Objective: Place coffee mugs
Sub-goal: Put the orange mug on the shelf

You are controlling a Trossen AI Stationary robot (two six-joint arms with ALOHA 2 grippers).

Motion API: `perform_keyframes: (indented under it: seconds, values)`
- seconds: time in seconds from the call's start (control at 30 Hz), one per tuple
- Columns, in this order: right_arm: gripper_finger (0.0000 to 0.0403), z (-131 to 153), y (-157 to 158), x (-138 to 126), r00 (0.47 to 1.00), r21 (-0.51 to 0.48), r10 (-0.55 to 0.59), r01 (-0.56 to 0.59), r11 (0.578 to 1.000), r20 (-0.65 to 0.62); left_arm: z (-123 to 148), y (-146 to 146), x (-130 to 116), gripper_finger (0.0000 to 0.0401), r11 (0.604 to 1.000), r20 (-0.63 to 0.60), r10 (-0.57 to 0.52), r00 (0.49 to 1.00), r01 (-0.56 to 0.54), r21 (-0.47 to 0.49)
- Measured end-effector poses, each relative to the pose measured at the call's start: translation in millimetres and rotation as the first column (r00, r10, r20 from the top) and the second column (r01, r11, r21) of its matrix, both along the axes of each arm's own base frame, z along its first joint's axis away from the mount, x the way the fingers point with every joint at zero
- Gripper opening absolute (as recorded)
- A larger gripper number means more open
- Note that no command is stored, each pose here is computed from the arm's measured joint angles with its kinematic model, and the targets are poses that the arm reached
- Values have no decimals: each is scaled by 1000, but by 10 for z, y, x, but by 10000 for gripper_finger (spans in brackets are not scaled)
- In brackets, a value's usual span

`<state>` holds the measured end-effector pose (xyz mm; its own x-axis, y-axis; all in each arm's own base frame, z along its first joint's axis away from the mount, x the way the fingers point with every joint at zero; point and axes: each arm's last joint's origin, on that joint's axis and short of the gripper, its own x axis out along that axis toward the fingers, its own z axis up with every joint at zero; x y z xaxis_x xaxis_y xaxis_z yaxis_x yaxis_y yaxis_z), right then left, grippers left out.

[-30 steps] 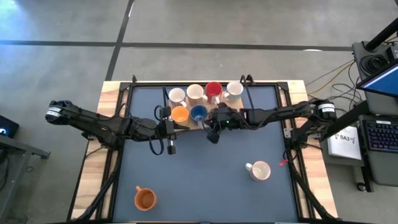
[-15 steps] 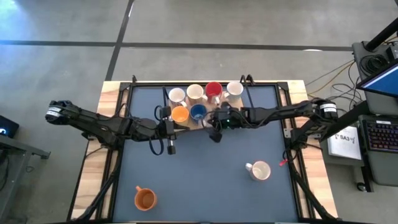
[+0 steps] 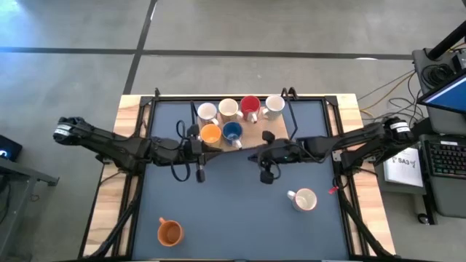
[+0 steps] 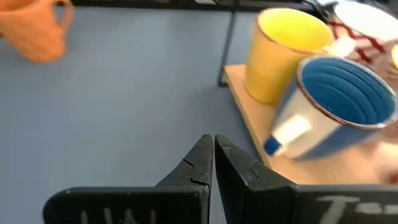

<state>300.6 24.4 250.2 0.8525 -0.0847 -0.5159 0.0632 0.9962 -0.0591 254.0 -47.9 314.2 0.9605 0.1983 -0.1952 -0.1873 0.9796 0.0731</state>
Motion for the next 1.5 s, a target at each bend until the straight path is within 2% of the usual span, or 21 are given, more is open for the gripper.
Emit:
perform_keyframes:
  seconds: [0.2,0.37,0.5,0.57,0.67,0.77,0.83,0.97,1.03,1.13,1.23,1.5]
  values:
    - [9,-43,25,-148,988,-9,130,-129,992,81,9,-164,-35,0,993,23,-41,999,44,-112]
    - [9,-125,35,-272,966,-23,214,-213,977,145,127,-330,-37,0,959,55,-64,996,77,-274]
    - [9,-182,45,-359,951,-24,260,-260,965,166,217,-533,68,0,931,-52,-122,991,96,-352]
    - [9,-197,65,-406,946,-34,279,-277,960,163,277,-634,135,0,919,-158,-178,971,108,-378]
    - [9,-180,120,-497,932,-67,320,-313,947,172,310,-797,200,0,910,-385,-243,890,72,-407]
    - [9,-110,196,-615,907,-95,365,-353,931,208,243,-974,223,0,926,-616,-235,752,-19,-376]
    - [9,-61,232,-694,891,-109,387,-371,922,236,193,-1085,195,0,947,-738,-192,647,-75,-313]
    - [9,-17,253,-854,868,-140,415,-391,910,274,62,-1266,142,0,972,-887,-76,456,-166,-169]
    - [9,-12,244,-919,863,-138,415,-391,910,290,-16,-1365,109,0,975,-919,-50,391,-182,-130]
    - [9,-43,229,-996,862,-128,409,-388,913,299,-126,-1536,40,7,970,-943,-87,321,-187,-153]
    - [9,-76,218,-1043,864,-117,403,-386,915,301,-217,-1660,-53,28,966,-956,-86,281,-210,-149]
    - [9,-101,224,-1040,873,-74,385,-382,921,299,-308,-1831,-258,90,968,-962,-45,268,-227,-108]
